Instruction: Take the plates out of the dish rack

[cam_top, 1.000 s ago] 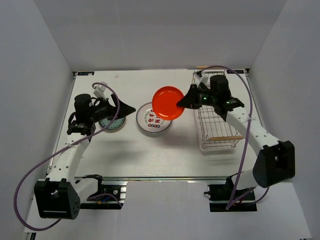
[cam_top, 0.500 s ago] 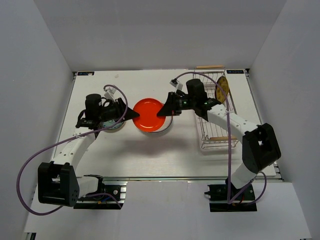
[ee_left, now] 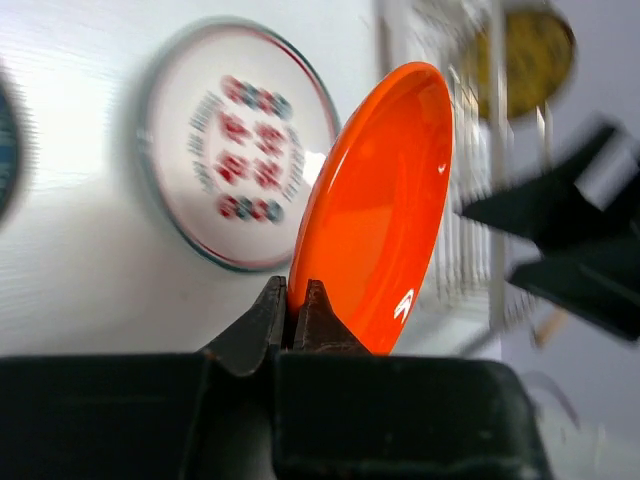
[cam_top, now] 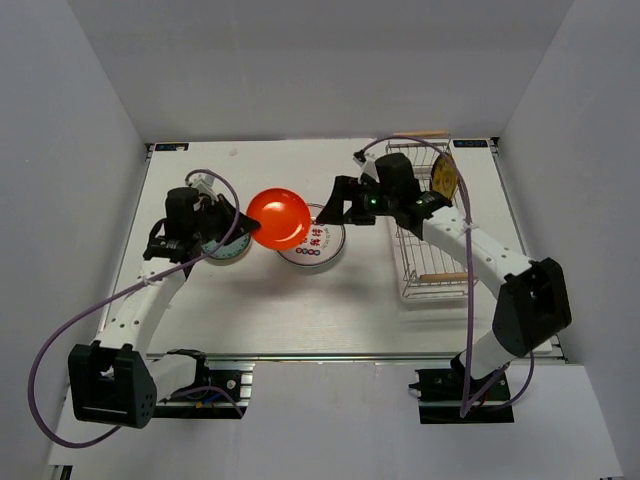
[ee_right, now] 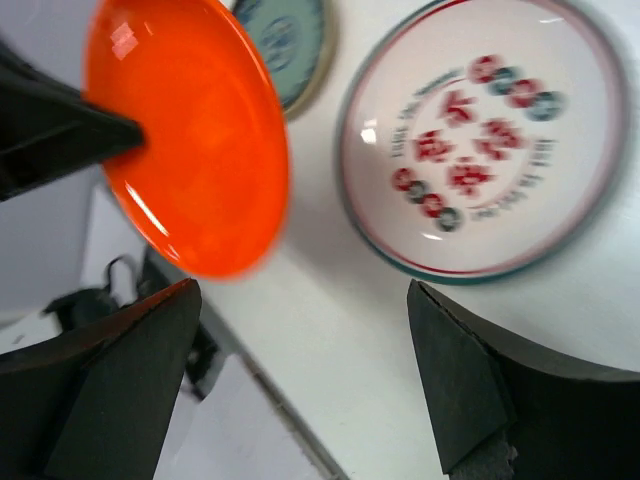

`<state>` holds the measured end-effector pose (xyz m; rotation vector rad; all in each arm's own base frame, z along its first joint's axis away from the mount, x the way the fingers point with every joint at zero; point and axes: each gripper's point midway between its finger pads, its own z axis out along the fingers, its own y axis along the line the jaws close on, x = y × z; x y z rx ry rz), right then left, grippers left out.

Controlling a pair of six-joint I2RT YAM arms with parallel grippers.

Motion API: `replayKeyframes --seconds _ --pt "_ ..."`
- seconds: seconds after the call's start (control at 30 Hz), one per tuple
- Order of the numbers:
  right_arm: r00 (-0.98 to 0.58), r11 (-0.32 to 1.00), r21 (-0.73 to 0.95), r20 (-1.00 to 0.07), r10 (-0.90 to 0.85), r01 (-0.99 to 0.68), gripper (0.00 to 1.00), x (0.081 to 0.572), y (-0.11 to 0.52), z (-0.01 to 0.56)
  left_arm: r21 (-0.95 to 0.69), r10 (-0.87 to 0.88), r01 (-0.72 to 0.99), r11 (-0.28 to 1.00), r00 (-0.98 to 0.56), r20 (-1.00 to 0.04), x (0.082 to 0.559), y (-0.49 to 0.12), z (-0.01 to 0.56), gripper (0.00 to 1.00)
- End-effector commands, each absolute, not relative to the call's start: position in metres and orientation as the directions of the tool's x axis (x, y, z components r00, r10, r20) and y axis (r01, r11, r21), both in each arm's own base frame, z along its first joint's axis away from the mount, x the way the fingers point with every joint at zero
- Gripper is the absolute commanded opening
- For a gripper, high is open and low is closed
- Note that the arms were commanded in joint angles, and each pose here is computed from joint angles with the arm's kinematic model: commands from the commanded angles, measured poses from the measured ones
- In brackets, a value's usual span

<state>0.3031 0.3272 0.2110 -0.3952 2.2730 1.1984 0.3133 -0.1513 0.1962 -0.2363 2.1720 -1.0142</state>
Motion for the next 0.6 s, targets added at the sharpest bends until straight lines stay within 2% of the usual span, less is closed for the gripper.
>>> replayKeyframes --seconds 0.0,0.1,0.23,0.57 --pt "-0.712 0.783 0.478 -0.699 0.065 -0.398 0.89 0.333 0.276 0.234 -0.653 -0.615 -0.162 0.740 -0.556 -0.559 0.338 -0.097 0.204 0.00" --pt "-0.670 0.885 0.373 -0.735 0.100 -0.278 0.89 0.345 0.235 0.227 -0.596 -0.645 -0.290 0.749 -0.523 -0.557 0.344 -0.075 0.188 0.00" --pt "-0.614 0.918 0.337 -0.776 0.146 -0.207 0.89 0.353 0.202 0.237 -0.514 -0.692 -0.463 0.722 -0.477 -0.543 0.352 -0.040 0.156 0.00" --pt "-0.588 0.930 0.346 -0.781 0.210 -0.128 0.89 0.363 0.153 0.239 -0.462 -0.718 -0.576 0.674 -0.364 -0.594 0.357 0.011 0.132 0.00"
